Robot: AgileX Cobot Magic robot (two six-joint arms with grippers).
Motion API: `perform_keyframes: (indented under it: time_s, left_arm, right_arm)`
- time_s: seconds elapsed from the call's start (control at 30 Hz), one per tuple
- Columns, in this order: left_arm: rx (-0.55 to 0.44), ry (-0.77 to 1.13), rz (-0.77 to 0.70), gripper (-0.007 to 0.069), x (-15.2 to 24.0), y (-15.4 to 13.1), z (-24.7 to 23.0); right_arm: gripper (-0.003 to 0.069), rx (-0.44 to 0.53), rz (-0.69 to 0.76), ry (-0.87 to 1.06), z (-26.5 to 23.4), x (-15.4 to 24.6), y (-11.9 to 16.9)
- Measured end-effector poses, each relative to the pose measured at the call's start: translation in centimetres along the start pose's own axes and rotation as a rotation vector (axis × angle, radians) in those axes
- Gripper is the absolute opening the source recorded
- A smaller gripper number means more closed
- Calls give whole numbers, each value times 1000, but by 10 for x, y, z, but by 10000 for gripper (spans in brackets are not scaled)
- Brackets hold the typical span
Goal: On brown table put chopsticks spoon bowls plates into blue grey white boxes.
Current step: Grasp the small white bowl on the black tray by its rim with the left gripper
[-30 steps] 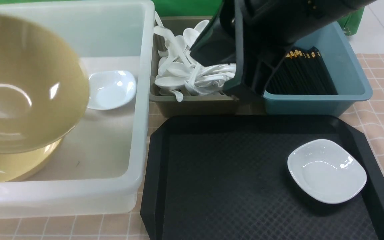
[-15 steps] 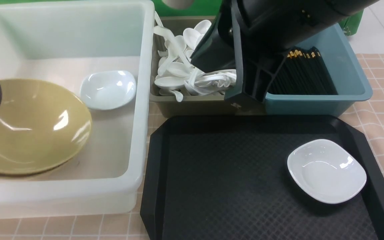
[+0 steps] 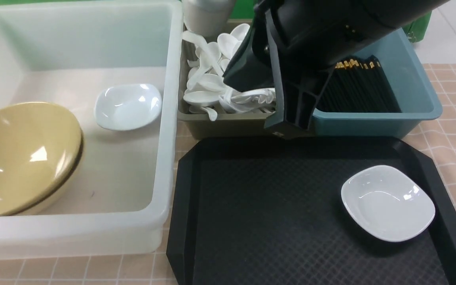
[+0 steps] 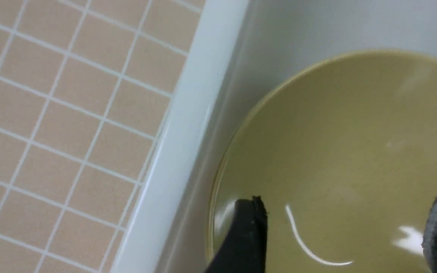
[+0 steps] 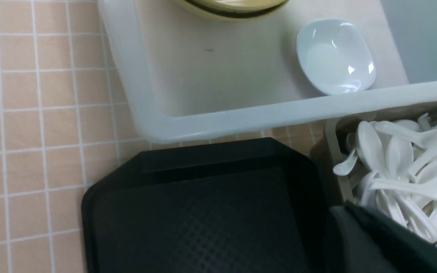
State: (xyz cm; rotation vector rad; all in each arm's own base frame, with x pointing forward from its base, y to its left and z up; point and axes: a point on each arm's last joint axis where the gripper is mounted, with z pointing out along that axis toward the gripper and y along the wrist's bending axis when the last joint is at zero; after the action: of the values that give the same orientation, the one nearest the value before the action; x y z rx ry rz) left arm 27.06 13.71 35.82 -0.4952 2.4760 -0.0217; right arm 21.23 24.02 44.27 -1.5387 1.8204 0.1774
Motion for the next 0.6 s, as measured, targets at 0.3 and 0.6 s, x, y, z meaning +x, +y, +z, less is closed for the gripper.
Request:
perform_keyframes:
  time_s: [0.3,0.6]
  left_arm:
    - [461,11,485,465,31,-181,-49]
    - [666,202,865,454,132,-338,15]
  right_arm:
    - [48,62,332,214,15,57,-51]
    - [52,177,641,372,-15,148,-57]
